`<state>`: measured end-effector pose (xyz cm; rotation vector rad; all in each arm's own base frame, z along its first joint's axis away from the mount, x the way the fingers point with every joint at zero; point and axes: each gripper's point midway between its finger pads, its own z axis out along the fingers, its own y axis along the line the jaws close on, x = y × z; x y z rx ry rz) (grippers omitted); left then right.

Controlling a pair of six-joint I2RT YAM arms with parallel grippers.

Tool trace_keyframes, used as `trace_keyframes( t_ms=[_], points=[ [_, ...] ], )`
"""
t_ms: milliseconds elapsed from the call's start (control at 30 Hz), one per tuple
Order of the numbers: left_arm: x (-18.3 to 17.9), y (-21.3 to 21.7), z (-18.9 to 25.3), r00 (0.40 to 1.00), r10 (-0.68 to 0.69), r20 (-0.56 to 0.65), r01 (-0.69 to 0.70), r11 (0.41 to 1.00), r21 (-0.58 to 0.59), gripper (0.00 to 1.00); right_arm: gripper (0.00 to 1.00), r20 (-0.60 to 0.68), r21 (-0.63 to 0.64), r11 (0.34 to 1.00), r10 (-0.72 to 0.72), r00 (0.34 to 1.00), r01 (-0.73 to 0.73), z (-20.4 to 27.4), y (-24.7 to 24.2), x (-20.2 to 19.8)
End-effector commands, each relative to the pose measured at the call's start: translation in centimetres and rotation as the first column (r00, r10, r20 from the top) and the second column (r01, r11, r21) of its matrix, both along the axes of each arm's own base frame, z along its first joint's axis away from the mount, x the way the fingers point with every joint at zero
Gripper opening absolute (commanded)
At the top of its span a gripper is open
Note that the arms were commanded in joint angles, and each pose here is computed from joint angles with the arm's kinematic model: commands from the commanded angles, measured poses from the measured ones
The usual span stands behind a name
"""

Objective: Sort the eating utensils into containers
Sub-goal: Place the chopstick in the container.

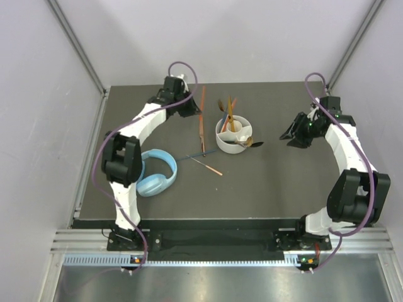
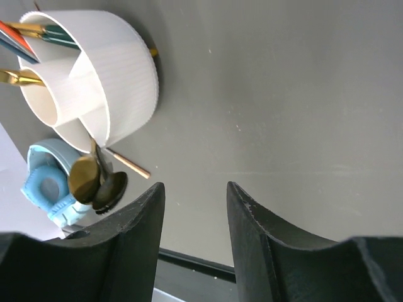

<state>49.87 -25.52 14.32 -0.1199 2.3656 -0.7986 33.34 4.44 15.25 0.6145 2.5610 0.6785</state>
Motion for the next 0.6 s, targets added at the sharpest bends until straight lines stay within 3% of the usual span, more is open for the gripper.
trace_keyframes(
  t_ms=[0,200,300,567],
  points=[
    [0.8,2.4,6.9,0.976,0.071,0.207,-0.07,0.997,-0.014,0.0,0.44,0.092,0.003,1.0,0.017,0.996,-0.017,3.0,0.8,2.5],
    [-0.8,-0.7,10.5,0.966,-0.004,0.258,0.041,0.989,-0.139,0.0,0.44,0.075,-0.008,0.997,0.077,0.994,-0.077,3.3,2.9,4.4],
    [-2.6,-3.6,9.9,0.951,-0.104,0.29,0.13,0.989,-0.074,0.0,0.44,0.088,-0.013,0.995,0.097,0.991,-0.096,3.7,3.4,5.3],
    [-4.9,-6.6,7.8,0.926,-0.186,0.329,0.201,0.98,-0.011,0.0,0.44,0.079,-0.032,0.99,0.14,0.987,-0.138,3.2,3.4,5.8]
  ],
)
